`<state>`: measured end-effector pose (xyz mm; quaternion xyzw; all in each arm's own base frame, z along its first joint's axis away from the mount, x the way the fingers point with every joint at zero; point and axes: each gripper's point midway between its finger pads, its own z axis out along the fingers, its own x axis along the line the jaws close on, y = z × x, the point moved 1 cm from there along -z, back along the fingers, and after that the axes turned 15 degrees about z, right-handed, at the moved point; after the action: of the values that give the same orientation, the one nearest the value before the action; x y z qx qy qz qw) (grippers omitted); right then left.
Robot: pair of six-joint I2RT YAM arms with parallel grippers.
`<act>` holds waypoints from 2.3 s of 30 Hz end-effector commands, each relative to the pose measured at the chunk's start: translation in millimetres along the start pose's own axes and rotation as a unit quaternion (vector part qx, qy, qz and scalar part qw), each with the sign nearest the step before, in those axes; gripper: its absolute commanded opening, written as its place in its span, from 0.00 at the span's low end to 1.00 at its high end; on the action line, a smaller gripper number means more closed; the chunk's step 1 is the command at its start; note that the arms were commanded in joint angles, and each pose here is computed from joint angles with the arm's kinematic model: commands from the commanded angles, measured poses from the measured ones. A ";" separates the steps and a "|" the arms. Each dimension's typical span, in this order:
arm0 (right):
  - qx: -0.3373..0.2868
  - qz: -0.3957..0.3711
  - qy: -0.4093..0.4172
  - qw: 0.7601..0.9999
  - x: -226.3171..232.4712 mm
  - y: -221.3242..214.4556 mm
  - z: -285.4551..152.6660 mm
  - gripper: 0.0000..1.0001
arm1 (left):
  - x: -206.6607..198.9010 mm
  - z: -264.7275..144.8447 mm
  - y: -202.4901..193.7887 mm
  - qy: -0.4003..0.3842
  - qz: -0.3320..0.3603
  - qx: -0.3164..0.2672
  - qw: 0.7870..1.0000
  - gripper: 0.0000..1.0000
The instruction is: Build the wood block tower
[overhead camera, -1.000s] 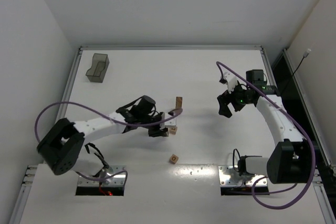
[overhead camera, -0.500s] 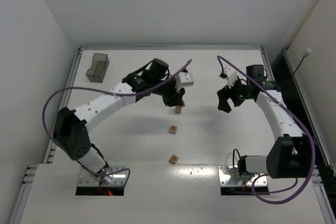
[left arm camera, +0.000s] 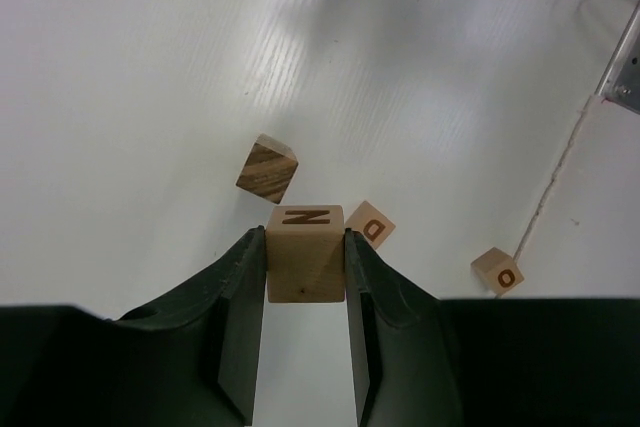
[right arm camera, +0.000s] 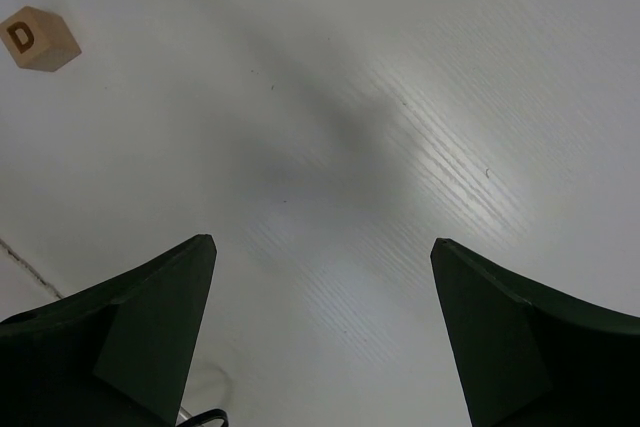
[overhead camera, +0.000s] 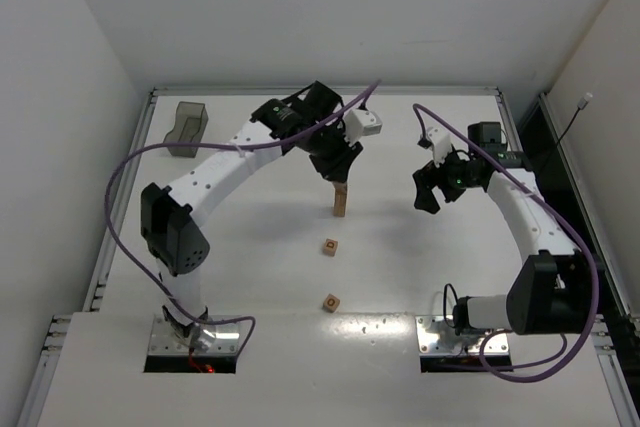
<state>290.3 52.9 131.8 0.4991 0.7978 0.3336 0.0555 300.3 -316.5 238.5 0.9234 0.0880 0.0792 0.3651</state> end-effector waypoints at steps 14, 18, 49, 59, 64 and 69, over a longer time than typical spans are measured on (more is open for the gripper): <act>-0.026 -0.007 0.001 1.000 -1.5 20.4 -5.4 0.85 | -12.8 16.0 -11.6 -0.032 0.145 0.030 0.988 0.00; -0.028 -0.007 0.006 1.000 -1.2 23.0 -4.7 0.85 | -20.0 24.6 -24.1 -0.078 0.210 0.036 0.974 0.00; -0.013 0.003 0.016 1.000 -5.0 23.3 4.4 0.82 | 7.1 50.3 -10.4 -0.123 0.250 0.002 0.960 0.00; -0.002 0.010 0.020 1.000 -5.6 18.6 8.4 0.82 | 15.9 52.9 -15.8 -0.123 0.239 0.009 0.963 0.00; -0.005 0.008 0.019 1.000 -6.0 22.0 7.0 0.88 | 19.5 51.5 -17.7 -0.120 0.236 0.010 0.964 0.00; -0.007 0.011 0.013 1.000 -7.9 23.3 7.1 1.00 | 19.6 54.9 -20.1 -0.123 0.234 0.012 0.964 0.00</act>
<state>301.3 53.4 121.2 0.5106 0.7966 0.3220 0.0315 324.1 -328.9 177.5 0.9327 -0.1705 0.0422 0.3151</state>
